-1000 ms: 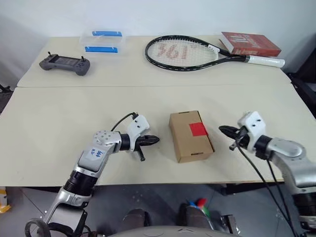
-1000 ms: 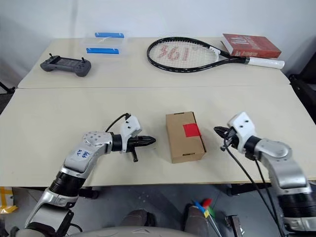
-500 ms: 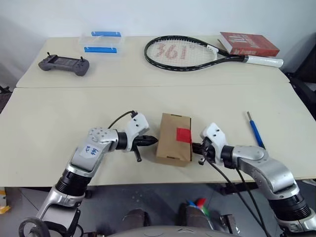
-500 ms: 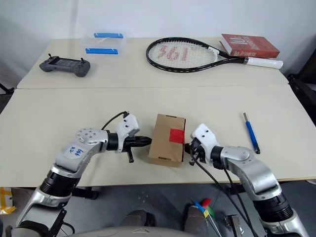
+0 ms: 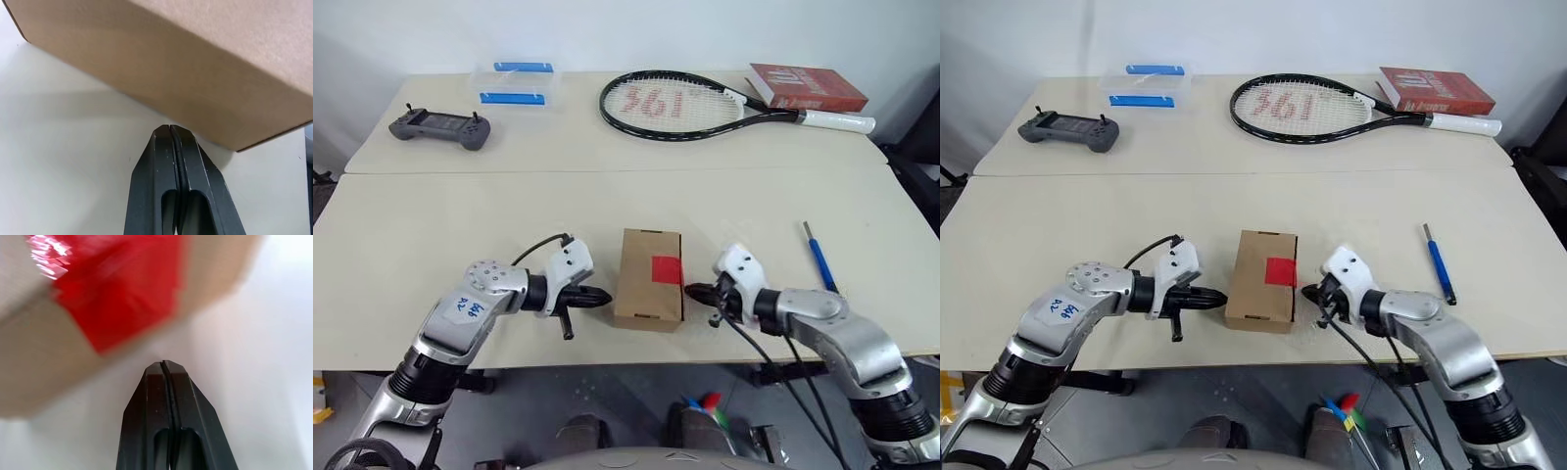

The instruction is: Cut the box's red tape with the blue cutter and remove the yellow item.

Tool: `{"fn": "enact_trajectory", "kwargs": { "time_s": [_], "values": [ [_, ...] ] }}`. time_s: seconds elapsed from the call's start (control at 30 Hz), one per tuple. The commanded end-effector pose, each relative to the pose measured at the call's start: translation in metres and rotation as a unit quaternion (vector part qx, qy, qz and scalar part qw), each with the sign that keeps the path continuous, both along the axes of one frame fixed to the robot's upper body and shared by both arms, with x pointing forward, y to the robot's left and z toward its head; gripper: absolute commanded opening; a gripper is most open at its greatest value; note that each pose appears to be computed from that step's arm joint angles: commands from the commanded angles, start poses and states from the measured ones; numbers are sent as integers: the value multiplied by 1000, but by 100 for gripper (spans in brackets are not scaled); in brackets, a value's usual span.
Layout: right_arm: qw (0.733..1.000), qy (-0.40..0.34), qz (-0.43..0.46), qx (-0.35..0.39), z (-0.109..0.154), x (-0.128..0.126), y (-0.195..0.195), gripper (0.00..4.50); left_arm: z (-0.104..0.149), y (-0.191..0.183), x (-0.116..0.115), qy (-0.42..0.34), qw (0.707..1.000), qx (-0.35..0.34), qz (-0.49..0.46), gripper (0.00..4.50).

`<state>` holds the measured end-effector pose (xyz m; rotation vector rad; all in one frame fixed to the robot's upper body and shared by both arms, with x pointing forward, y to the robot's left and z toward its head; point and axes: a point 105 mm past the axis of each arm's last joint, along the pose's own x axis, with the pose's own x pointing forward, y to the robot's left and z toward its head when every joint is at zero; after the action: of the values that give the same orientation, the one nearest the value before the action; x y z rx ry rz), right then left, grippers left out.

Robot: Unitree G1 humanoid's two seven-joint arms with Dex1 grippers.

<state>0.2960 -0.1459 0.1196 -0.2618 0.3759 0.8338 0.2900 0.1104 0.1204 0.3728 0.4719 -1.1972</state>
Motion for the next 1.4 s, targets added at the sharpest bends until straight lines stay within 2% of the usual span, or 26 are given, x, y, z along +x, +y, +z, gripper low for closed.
{"fn": "enact_trajectory", "kwargs": {
  "time_s": [0.03,0.13,0.23,0.3,0.43,0.77,1.17,1.4],
  "values": [
    [997,30,-23,65,31,-7,-18,38,40,10,2,-35,998,-29,-42,0],
    [989,77,-33,120,47,-12,-18,129,67,6,4,-61,993,-63,-82,0],
    [976,157,-21,149,56,-20,-7,230,90,-18,18,-105,983,-101,-109,0],
    [972,168,-25,160,59,-17,1,304,88,-34,25,-120,980,-99,-122,0],
    [969,160,-41,182,58,-4,20,446,66,-58,39,-140,980,-70,-127,0],
    [973,167,-88,136,41,5,13,448,36,-60,33,-107,985,-29,-129,0],
    [970,187,-113,104,26,0,-1,448,31,-60,28,-101,986,-24,-130,0],
    [979,163,-103,65,36,9,17,448,30,-62,28,-101,986,-20,-131,0]
  ]
}}
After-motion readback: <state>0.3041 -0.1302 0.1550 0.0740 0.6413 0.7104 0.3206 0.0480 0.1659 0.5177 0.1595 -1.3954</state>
